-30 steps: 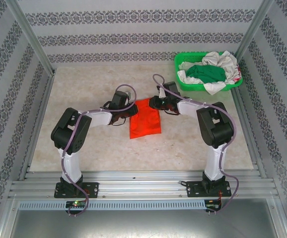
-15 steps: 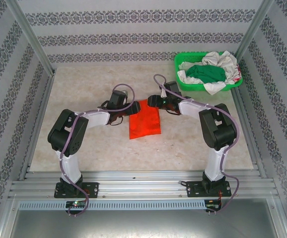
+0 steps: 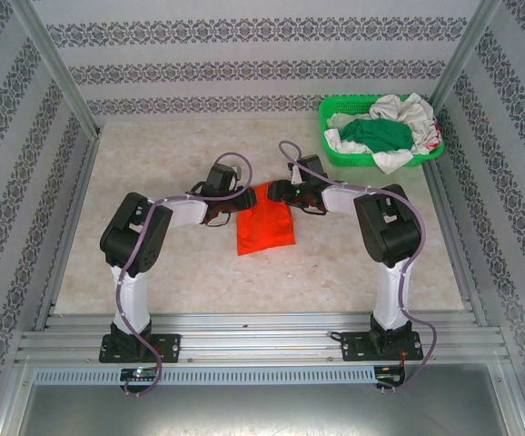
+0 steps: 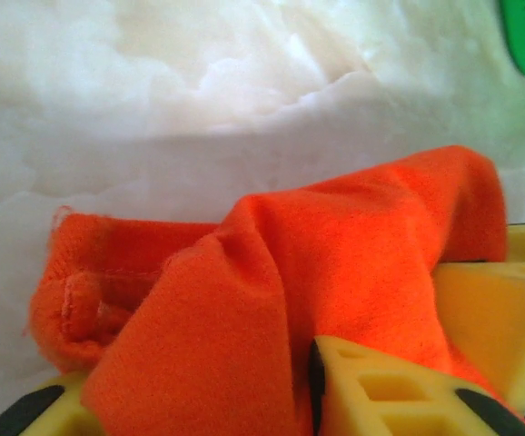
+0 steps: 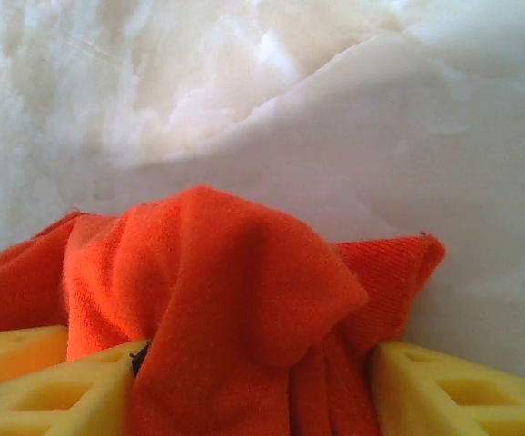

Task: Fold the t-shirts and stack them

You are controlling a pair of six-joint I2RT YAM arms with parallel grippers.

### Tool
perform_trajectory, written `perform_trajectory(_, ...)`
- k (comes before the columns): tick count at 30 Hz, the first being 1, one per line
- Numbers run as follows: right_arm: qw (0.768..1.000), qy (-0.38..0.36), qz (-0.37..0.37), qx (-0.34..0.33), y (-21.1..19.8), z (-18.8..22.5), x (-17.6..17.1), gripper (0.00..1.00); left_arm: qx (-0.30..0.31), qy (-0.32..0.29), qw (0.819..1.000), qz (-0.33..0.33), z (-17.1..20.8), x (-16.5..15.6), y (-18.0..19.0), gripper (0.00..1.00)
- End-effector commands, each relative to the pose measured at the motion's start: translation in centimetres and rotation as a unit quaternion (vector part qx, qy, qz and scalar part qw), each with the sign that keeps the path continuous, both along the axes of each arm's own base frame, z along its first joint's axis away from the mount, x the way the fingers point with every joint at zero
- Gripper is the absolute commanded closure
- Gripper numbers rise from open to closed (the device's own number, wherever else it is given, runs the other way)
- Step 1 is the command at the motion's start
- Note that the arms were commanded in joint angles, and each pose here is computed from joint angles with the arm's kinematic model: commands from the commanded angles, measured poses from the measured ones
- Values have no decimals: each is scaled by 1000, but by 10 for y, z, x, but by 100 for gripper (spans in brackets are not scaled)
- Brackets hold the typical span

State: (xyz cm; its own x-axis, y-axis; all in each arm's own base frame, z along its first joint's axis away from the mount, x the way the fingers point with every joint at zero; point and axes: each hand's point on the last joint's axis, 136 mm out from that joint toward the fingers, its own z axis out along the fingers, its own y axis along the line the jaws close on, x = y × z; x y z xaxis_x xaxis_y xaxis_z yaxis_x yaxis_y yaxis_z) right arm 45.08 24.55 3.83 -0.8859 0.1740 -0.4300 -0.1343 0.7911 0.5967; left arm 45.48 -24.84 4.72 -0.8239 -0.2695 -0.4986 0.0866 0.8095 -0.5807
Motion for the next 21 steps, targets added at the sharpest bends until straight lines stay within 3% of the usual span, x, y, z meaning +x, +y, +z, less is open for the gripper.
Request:
perform_trajectory(1,999,10,17,41,17,2,1,40,-62,-5,998,-6,3,2,-11,77)
perform_trajectory(6,999,-1,7,38,7,11,3,41,-53,-6,999,3,1,1,-3,74)
perform_trajectory(7,999,-3,2,33,3,12,3,41,-43,-5,999,9,0,1,2,69)
perform_trajectory(10,1000,-18,-14,13,-12,21,2,38,-14,-13,999,28,1,-1,20,32)
perform_trajectory(13,999,-37,-29,-8,-26,30,-2,35,21,-28,999,40,9,-5,35,16)
perform_trajectory(17,999,-34,-22,-13,-29,32,-17,34,52,-48,997,45,24,-12,48,5)
perform_trajectory(21,1000,-18,-5,-7,-21,24,-31,34,67,-68,994,46,36,-21,57,1)
